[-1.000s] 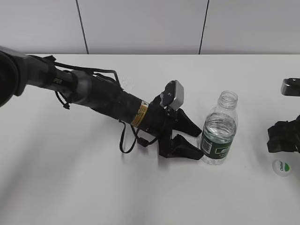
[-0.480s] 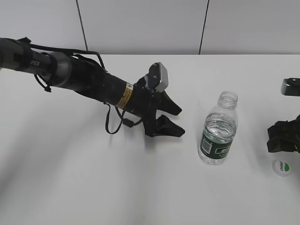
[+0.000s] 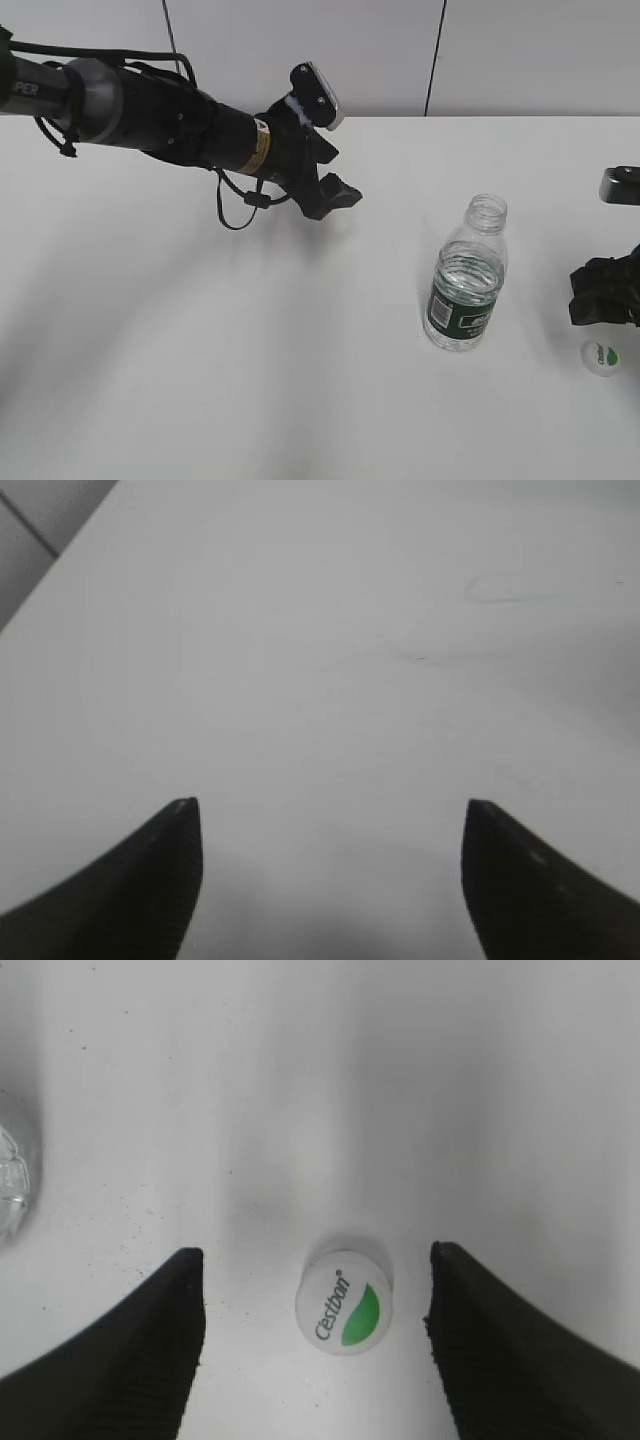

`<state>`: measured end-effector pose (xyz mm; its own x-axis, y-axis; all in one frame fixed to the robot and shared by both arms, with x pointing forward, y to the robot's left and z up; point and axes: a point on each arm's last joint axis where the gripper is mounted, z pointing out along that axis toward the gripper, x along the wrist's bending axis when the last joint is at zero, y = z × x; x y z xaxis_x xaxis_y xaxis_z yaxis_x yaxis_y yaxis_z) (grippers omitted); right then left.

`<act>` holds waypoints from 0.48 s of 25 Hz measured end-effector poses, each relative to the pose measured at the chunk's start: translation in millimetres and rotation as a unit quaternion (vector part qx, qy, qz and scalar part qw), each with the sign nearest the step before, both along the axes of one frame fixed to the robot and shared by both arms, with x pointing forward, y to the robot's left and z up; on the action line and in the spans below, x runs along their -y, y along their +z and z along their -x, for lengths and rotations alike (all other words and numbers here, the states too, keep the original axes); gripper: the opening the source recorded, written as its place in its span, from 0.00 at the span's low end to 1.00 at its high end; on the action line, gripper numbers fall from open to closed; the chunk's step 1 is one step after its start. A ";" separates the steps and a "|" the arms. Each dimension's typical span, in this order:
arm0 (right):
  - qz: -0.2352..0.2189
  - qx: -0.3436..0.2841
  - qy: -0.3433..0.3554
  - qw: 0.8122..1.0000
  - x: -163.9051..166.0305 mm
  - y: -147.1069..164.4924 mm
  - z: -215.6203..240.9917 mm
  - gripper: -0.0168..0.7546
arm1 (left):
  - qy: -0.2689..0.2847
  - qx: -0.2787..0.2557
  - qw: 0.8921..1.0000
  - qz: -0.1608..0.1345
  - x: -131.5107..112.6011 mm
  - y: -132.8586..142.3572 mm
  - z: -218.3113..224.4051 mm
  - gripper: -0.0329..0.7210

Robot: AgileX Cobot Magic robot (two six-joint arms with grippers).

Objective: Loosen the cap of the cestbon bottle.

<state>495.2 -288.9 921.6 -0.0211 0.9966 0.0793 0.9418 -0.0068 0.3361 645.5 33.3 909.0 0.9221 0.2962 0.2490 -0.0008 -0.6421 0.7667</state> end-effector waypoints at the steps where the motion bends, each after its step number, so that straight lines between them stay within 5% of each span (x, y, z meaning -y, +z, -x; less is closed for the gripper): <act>1: -0.001 0.000 -0.001 1.000 -0.1 0.0 0.1 0.71 | 0.013 0.006 1.000 -0.003 -1.8 3.3 -1.4 0.86; 5: -0.006 -0.003 -0.002 1.000 -0.8 4.6 2.8 0.71 | 0.090 0.041 0.994 -0.039 -10.0 11.2 -1.8 0.86; 12: -0.018 0.033 -0.006 0.999 -2.5 33.4 12.1 0.71 | 0.249 0.035 0.966 -0.067 -19.1 14.2 17.0 0.86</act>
<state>483.1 -286.4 955.0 -0.0160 0.9933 0.1142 0.9173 -0.0309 0.3969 628.6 52.4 923.2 0.6537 0.6588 0.3724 0.2852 -0.6702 0.6852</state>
